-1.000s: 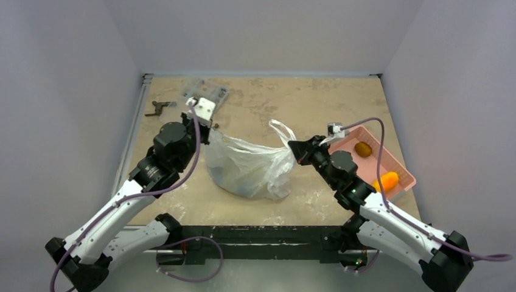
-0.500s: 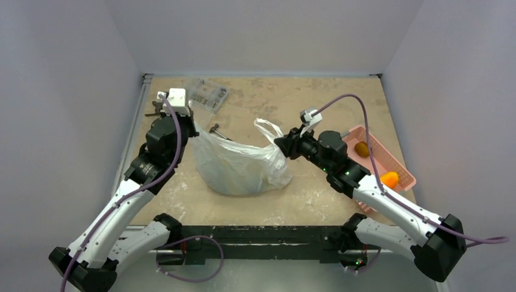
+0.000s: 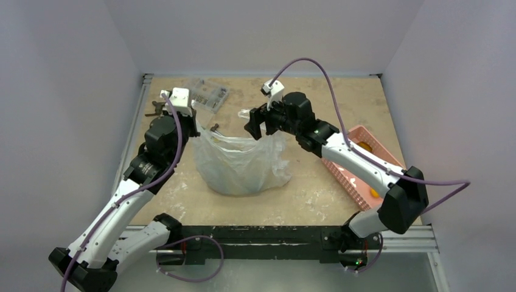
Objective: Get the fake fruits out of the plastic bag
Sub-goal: Untie the plastic bag at the center of the board.
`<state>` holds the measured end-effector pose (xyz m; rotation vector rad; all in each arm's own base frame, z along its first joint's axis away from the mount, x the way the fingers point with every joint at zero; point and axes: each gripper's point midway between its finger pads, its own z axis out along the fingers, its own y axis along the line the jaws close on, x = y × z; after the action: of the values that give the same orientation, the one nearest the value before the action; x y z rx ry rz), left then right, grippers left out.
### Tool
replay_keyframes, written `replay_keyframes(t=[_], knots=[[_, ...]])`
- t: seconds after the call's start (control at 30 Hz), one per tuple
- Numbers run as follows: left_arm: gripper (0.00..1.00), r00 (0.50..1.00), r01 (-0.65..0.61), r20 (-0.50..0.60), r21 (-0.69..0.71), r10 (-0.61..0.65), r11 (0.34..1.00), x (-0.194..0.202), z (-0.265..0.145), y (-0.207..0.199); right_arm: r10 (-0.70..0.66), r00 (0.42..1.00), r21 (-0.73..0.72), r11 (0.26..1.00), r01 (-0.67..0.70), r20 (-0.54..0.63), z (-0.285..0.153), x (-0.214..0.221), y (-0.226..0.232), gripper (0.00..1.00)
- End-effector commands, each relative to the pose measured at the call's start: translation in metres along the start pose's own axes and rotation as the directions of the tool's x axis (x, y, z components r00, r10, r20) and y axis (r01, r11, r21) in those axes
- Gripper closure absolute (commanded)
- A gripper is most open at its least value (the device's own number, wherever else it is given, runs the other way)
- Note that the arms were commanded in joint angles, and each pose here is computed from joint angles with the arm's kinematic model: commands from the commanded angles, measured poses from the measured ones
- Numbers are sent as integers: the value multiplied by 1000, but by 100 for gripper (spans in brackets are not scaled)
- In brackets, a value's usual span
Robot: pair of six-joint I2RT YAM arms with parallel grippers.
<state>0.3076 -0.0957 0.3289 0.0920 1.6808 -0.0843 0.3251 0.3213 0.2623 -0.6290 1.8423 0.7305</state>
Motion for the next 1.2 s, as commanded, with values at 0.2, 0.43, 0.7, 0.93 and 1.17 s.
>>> replay_keyframes(t=[0.2,0.43,0.7,0.93,1.17], knots=[[100,998,-4,59,13,3,1000,-17,2,-2,-235,964,101,964,247,-122,22,-18,-16,11],[100,998,6,60,-58,-2,998,-17,1,11,-189,980,259,946,197,-55,26,-47,-23,78],[100,997,14,79,-192,1,981,-26,-9,38,-99,955,230,973,34,279,-50,-115,-1,100],[100,995,67,86,-261,-46,963,-27,-13,57,-158,935,5,986,165,317,-95,-73,37,100],[100,995,99,5,-134,-99,986,-21,-2,42,-89,984,-486,861,152,152,-102,12,126,100]])
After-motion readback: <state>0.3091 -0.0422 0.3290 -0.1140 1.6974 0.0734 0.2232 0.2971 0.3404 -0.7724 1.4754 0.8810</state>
